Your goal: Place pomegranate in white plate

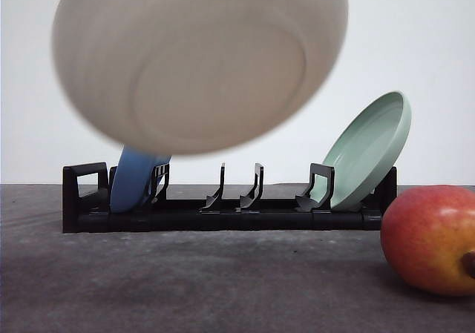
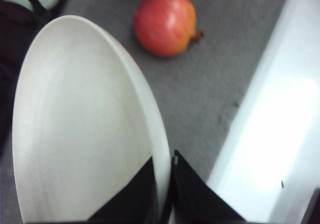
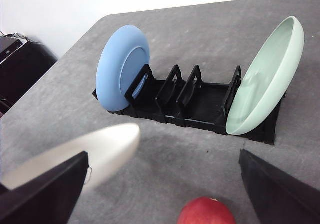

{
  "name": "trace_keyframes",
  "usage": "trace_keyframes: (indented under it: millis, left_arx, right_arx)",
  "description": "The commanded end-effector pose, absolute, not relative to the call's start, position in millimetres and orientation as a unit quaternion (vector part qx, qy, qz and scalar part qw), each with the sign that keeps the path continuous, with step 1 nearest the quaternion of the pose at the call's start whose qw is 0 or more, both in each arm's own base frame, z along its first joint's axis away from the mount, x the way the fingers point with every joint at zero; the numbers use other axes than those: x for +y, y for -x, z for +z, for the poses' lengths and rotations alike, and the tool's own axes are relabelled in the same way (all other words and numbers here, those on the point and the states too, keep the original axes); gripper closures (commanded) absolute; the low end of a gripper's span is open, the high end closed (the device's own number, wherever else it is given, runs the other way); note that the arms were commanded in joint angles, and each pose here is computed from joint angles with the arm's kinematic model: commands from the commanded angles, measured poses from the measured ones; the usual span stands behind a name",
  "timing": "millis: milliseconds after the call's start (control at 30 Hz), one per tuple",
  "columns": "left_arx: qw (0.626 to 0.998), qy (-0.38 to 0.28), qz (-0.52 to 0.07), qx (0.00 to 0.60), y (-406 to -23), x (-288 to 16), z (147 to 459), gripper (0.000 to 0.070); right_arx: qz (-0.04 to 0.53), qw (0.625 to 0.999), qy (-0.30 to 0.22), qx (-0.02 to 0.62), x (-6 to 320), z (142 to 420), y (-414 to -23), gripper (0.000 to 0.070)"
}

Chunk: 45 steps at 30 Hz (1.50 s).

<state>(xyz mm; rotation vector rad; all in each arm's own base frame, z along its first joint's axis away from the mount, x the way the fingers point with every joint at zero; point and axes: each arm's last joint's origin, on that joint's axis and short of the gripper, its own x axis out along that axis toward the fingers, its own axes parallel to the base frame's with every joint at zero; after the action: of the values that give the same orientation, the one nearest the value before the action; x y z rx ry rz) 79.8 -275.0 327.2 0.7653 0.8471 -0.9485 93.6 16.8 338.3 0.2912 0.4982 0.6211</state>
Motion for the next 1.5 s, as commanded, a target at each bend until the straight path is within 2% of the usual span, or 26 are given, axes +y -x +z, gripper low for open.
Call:
trace_keyframes:
  millis: [0, 167, 300, 467, 767, 933, 1000, 1033, 1167, 1200, 1233, 1467]
  left_arx:
    - [0.744, -0.354, -0.426, 0.375, -71, -279, 321, 0.0690]
    - [0.757, -0.383, -0.408, 0.337, -56, -286, 286, 0.0690]
    - [0.756, -0.385, -0.399, 0.348, -51, -285, 255, 0.0690]
    - [0.774, -0.410, -0.342, 0.339, -53, -283, 220, 0.0690]
    - [0.779, -0.407, -0.338, 0.336, -56, -299, 190, 0.0688]
    - [0.772, -0.420, -0.330, 0.346, -58, -301, 180, 0.0647]
    - [0.770, -0.423, -0.328, 0.348, -58, -300, 180, 0.0556]
    - [0.770, -0.423, -0.328, 0.348, -58, -300, 180, 0.0490]
    - [0.772, -0.420, -0.323, 0.351, -61, -300, 182, 0.0108]
    - [0.773, -0.418, -0.320, 0.355, -61, -300, 183, 0.0058]
    - [0.774, -0.415, -0.317, 0.358, -61, -300, 184, 0.0037]
    - [0.798, -0.366, -0.288, 0.382, -61, -290, 209, 0.0035]
  right_arx:
    - [0.303, 0.913, -0.137, 0.234, 17, 343, -93, 0.0086]
    - [0.304, 0.914, -0.135, 0.234, 17, 343, -93, 0.0087]
    - [0.305, 0.913, -0.135, 0.235, 17, 343, -93, 0.0087]
    - [0.311, 0.911, -0.133, 0.236, 18, 343, -93, 0.0087]
    - [0.314, 0.910, -0.132, 0.236, 19, 343, -93, 0.0087]
    - [0.315, 0.910, -0.132, 0.237, 19, 343, -93, 0.0087]
    - [0.317, 0.909, -0.132, 0.237, 19, 343, -93, 0.0087]
    - [0.317, 0.909, -0.132, 0.237, 19, 343, -93, 0.0087]
    - [0.317, 0.909, -0.133, 0.237, 19, 343, -93, 0.0086]
    - [0.317, 0.909, -0.133, 0.237, 19, 343, -93, 0.0087]
    - [0.318, 0.908, -0.134, 0.238, 20, 343, -93, 0.0087]
    - [0.342, 0.892, -0.147, 0.257, 26, 341, -95, 0.0086]
